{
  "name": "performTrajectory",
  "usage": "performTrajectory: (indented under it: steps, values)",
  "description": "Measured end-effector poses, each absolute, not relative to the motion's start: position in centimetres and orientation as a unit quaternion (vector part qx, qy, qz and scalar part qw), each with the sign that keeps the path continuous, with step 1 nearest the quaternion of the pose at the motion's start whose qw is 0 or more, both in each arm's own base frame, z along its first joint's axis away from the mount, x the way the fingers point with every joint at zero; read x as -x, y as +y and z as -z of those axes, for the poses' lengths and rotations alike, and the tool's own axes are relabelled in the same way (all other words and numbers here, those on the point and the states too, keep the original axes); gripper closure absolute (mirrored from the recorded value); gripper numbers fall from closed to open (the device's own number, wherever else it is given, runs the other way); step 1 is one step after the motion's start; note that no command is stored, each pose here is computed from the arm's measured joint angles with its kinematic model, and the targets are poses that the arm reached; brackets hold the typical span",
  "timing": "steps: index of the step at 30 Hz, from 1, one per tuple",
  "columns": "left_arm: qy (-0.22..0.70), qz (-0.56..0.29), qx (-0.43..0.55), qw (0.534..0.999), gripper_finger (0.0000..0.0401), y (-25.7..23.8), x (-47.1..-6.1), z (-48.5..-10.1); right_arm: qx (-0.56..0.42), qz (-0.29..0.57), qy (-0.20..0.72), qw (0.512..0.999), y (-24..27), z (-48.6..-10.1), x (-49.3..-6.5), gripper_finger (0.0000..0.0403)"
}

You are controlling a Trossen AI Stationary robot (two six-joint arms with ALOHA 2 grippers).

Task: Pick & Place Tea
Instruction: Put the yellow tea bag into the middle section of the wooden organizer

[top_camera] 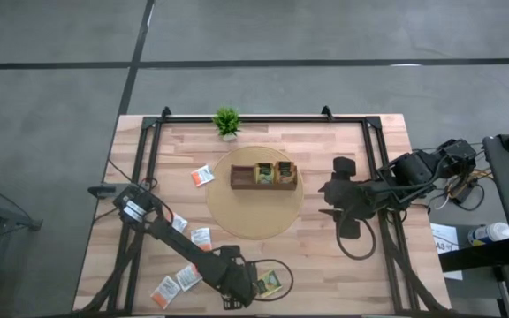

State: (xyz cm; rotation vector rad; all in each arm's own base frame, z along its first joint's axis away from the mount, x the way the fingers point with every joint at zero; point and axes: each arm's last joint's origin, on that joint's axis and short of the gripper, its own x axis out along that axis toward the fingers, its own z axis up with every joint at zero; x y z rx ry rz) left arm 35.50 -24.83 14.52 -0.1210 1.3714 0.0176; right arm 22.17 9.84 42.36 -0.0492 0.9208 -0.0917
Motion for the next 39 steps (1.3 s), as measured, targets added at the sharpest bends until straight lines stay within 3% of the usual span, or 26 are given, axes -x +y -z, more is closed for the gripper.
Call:
performTrajectory:
  steps: [8,17,31,39]
  values:
    - [0.651,-0.021,0.031,0.758,0.0399,-24.2,-35.2,-16.6,0.025,0.044,0.444,0.894,9.9,-42.4,-22.2,0.0165]
    - [0.622,-0.075,-0.003,0.780,0.0400,-21.7,-35.4,-21.5,0.009,0.051,0.442,0.896,9.9,-42.4,-22.2,0.0165]
    - [0.466,-0.155,-0.097,0.866,0.0401,-17.7,-37.3,-30.6,-0.139,0.185,0.375,0.897,9.3,-42.9,-21.8,0.0165]
    - [0.422,-0.171,-0.205,0.866,0.0401,-15.0,-38.5,-34.4,-0.232,0.249,0.327,0.882,9.0,-43.2,-21.7,0.0165]
